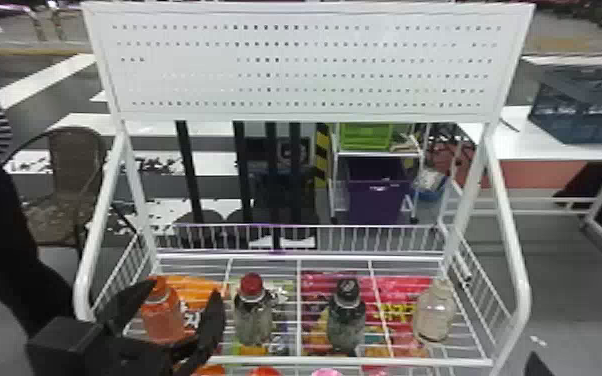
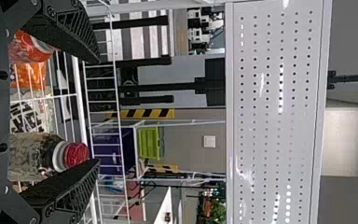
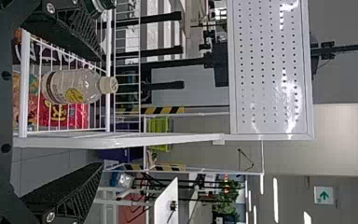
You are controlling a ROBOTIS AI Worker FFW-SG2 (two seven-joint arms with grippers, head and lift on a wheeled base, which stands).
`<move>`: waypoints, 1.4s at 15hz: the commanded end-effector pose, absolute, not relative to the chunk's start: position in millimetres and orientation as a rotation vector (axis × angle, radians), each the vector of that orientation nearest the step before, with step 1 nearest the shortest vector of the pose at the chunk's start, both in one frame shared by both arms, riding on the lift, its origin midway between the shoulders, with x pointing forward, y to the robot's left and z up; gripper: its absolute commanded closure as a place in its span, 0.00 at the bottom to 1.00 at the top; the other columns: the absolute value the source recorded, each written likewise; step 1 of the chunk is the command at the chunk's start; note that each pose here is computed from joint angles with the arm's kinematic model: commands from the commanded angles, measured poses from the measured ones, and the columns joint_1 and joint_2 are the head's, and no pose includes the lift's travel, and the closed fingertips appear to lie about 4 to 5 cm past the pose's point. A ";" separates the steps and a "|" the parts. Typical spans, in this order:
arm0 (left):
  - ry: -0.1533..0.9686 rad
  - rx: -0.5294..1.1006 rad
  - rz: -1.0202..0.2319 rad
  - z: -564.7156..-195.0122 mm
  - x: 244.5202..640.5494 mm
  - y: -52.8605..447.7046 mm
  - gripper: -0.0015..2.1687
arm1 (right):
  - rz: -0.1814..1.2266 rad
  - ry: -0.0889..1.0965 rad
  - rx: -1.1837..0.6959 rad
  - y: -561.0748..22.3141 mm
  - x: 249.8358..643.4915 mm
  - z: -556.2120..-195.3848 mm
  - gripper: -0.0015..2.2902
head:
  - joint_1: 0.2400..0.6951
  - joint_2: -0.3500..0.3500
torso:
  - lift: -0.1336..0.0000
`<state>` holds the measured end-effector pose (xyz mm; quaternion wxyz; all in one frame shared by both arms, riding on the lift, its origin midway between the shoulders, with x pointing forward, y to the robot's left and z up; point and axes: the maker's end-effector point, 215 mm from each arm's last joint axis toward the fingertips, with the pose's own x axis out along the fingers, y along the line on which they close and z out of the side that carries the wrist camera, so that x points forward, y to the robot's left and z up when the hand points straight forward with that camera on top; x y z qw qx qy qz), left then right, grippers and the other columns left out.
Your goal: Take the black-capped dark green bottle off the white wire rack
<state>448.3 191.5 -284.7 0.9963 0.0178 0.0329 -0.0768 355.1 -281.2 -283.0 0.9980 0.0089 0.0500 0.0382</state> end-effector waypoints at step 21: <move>0.089 0.045 -0.166 -287.8 448.1 185.6 0.07 | 0.350 0.067 0.009 -108.3 475.8 -422.8 0.06 | 0.57 0.50 | 1.00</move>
